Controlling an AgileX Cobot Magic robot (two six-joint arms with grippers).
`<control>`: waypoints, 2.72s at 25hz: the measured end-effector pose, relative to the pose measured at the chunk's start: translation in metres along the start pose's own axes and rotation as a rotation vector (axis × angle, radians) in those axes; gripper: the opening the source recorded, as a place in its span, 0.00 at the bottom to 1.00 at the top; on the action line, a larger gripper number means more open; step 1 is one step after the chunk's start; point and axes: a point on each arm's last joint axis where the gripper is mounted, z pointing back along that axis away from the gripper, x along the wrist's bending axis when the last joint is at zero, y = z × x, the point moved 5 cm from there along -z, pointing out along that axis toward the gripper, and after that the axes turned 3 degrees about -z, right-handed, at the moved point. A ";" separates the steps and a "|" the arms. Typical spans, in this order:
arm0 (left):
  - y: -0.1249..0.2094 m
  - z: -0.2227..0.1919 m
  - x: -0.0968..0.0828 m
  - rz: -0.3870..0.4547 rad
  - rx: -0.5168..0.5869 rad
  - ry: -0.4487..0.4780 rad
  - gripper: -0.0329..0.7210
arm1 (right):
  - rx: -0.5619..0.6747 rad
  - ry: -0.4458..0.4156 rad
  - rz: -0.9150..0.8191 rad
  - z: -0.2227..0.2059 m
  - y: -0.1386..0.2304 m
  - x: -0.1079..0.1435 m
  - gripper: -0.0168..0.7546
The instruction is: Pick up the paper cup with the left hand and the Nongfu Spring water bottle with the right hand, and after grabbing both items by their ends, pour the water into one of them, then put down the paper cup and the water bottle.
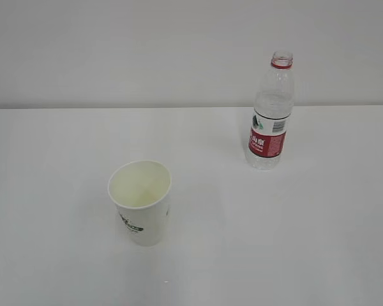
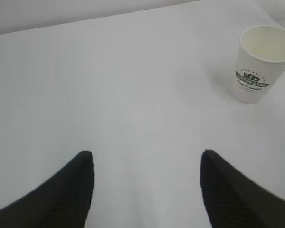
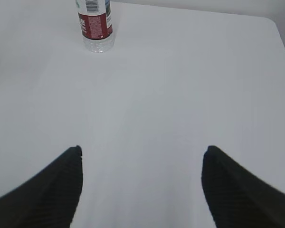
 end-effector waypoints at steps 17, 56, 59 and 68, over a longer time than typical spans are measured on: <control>0.000 0.000 0.000 0.001 0.000 0.001 0.73 | 0.000 0.000 0.000 0.000 0.000 0.000 0.78; -0.079 0.032 0.009 -0.036 -0.562 -0.073 0.73 | -0.520 -0.011 -0.042 0.033 -0.075 0.000 0.78; -0.092 0.039 0.012 -0.072 -0.658 -0.112 0.73 | -0.561 -0.003 -0.047 0.032 -0.086 -0.002 0.78; -0.133 0.018 0.010 -0.120 -0.746 -0.112 0.73 | -0.623 0.043 0.001 0.014 -0.121 -0.010 0.78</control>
